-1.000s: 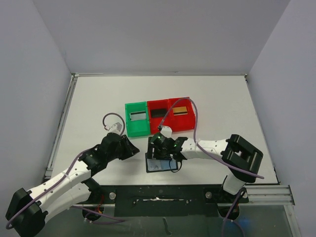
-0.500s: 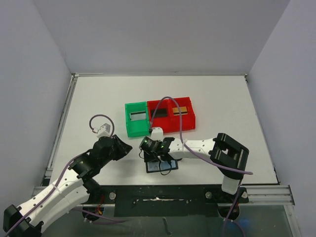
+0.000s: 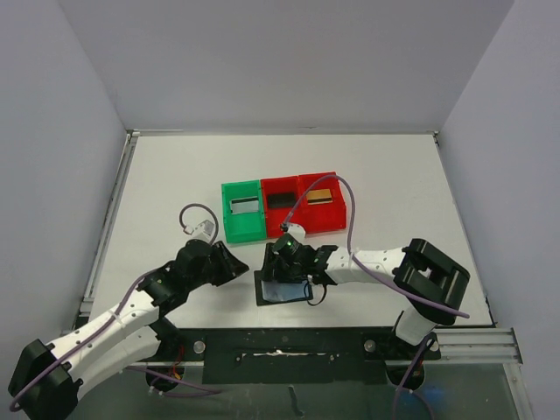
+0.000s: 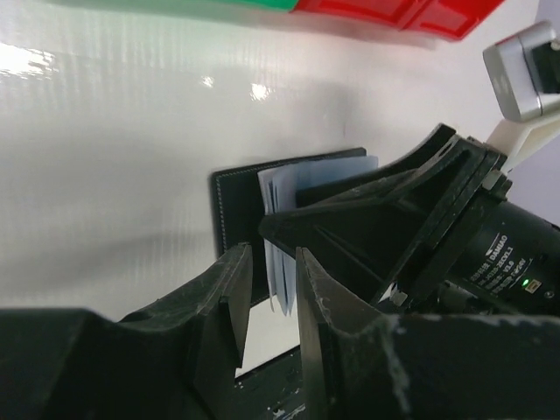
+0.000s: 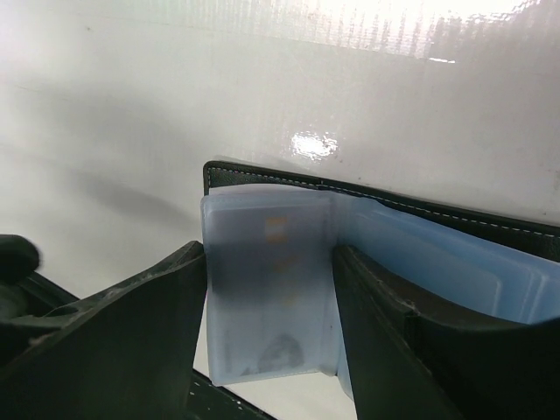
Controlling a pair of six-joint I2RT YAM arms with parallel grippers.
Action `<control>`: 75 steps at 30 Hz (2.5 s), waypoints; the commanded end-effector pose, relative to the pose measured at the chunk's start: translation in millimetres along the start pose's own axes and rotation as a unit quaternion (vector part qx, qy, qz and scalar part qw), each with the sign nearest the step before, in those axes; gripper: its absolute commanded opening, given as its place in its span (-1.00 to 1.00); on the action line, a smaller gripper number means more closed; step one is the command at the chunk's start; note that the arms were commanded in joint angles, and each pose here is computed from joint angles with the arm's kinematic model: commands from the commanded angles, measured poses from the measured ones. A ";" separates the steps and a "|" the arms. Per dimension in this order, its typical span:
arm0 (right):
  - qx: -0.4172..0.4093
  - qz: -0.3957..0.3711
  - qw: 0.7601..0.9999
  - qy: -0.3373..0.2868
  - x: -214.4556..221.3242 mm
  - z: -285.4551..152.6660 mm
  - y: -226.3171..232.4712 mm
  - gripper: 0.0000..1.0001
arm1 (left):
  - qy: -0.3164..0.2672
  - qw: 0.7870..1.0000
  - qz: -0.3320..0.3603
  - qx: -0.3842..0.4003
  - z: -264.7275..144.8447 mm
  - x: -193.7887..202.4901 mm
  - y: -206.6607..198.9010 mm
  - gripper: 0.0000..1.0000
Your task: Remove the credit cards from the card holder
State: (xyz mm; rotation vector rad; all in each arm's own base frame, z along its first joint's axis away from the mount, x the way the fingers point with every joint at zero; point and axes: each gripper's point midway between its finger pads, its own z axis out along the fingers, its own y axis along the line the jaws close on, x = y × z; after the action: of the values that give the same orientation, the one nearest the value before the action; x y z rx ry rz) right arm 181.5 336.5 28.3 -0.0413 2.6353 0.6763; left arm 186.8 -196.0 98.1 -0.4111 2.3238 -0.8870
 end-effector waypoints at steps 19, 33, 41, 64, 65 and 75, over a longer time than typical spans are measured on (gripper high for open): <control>-0.050 0.062 0.996 0.041 21.8 9.8 -16.5 0.15 | 0.111 0.987 0.031 0.116 20.5 66.4 -27.2 -0.40; -0.079 0.083 0.993 0.037 18.9 6.5 -19.2 0.08 | 0.091 0.993 0.021 0.071 24.3 62.5 -7.6 -0.48; -0.093 0.088 0.991 0.037 19.9 6.1 -19.5 0.02 | 0.083 0.994 0.020 0.063 26.8 58.8 -6.6 -0.54; -0.160 0.132 0.978 0.019 12.3 -4.4 -20.8 -0.07 | 0.077 0.991 0.048 0.102 16.7 47.0 -36.2 -0.32; -0.164 0.134 0.977 0.018 12.2 -5.0 -20.6 -0.06 | 0.078 0.990 0.048 0.103 17.0 46.7 -37.7 -0.32; -0.171 0.136 0.976 0.018 12.0 -5.6 -19.1 -0.06 | 0.114 0.985 0.068 0.109 26.2 60.2 -38.9 -0.31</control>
State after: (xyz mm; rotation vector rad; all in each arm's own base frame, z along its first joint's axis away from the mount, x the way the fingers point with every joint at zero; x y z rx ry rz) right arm 180.9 332.6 38.6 0.2091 2.4741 1.3044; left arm 152.1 -247.4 60.0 -0.1458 2.4566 -1.0748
